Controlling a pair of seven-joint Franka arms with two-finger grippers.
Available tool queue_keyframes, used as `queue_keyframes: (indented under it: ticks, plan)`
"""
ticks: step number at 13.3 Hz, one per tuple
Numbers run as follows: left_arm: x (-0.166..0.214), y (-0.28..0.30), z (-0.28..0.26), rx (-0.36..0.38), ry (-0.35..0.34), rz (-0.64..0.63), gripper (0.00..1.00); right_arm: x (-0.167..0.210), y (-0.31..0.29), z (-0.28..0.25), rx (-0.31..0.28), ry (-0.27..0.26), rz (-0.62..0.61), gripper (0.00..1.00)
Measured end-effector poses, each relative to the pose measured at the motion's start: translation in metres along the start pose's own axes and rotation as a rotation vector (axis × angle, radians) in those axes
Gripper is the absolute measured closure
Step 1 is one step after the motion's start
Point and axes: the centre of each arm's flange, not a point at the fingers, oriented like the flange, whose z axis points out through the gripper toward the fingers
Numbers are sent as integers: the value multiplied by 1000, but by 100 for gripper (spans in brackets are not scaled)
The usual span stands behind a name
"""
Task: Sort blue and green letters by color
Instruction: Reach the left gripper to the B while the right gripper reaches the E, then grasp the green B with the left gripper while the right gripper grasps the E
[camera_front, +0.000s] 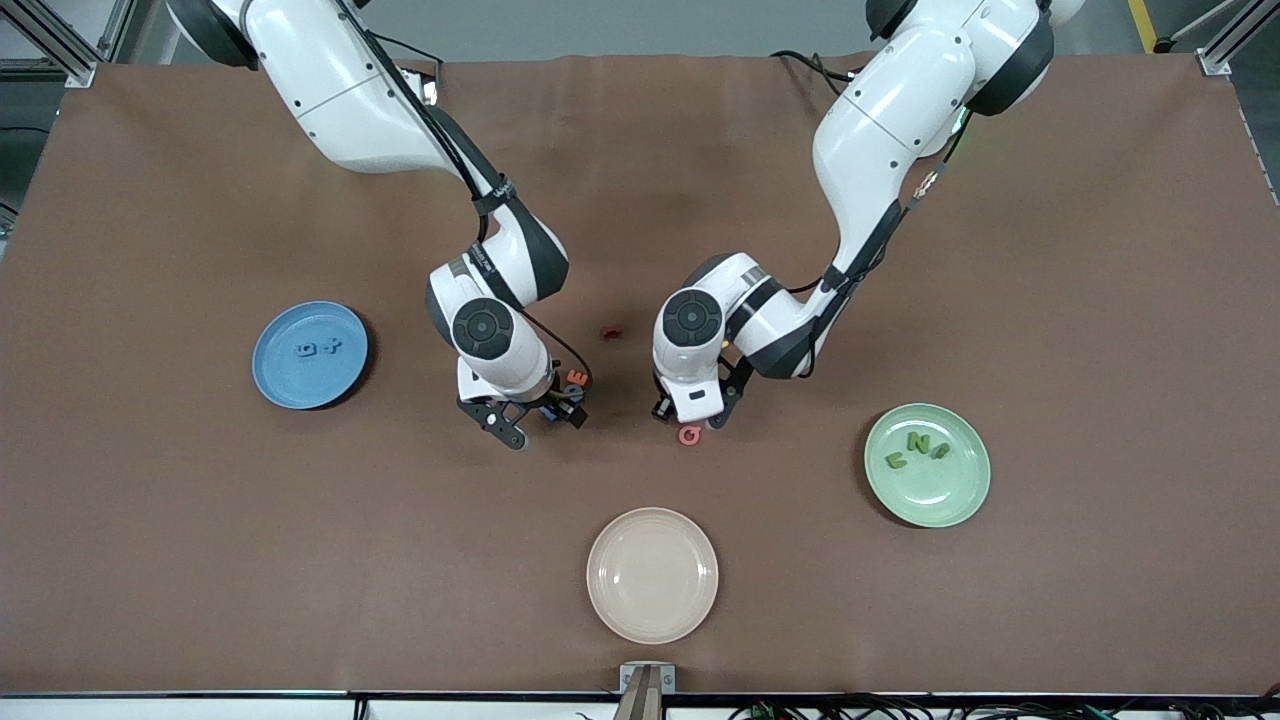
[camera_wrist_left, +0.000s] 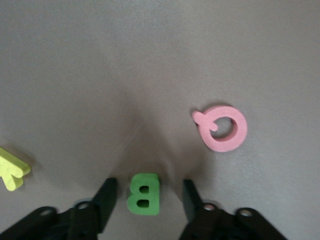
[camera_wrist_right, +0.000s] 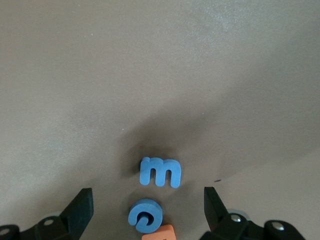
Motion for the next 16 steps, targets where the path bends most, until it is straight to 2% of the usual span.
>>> queue_keyframes:
  ticks: [1, 2, 3, 4, 5, 6, 9, 11, 14, 16]
  plan:
    - [-1, 1, -1, -3, 0, 1, 57, 0, 0, 2, -3, -1, 0, 9]
    - [-1, 1, -1, -4, 0, 2, 57, -2, 0, 6, -8, -4, -2, 21]
    - [-1, 2, -3, -8, 0, 0, 63, -5, 0, 10, -14, -6, -6, 26]
    - [1, 5, -7, -15, 0, -3, 72, -7, 1, 16, -20, -9, -9, 26]
    - [6, 9, -16, -31, 1, -11, 71, -8, 1, 20, -25, -11, -10, 32]
    - [19, 15, -33, -46, 7, -28, 71, -8, 2, 23, -28, -12, -10, 33]
    - [81, 17, -116, 3, 67, -7, 71, -7, 1, 26, -26, -10, -9, 36]
    - [134, 1, -154, 53, 96, 84, 71, -5, 2, 25, -26, -8, -7, 37]
    - [220, -27, -144, 122, 87, 170, 71, -4, 1, 24, -25, -3, -8, 44]
    - [275, -47, -120, 171, 58, 230, 71, -2, 2, 24, -26, 2, -11, 44]
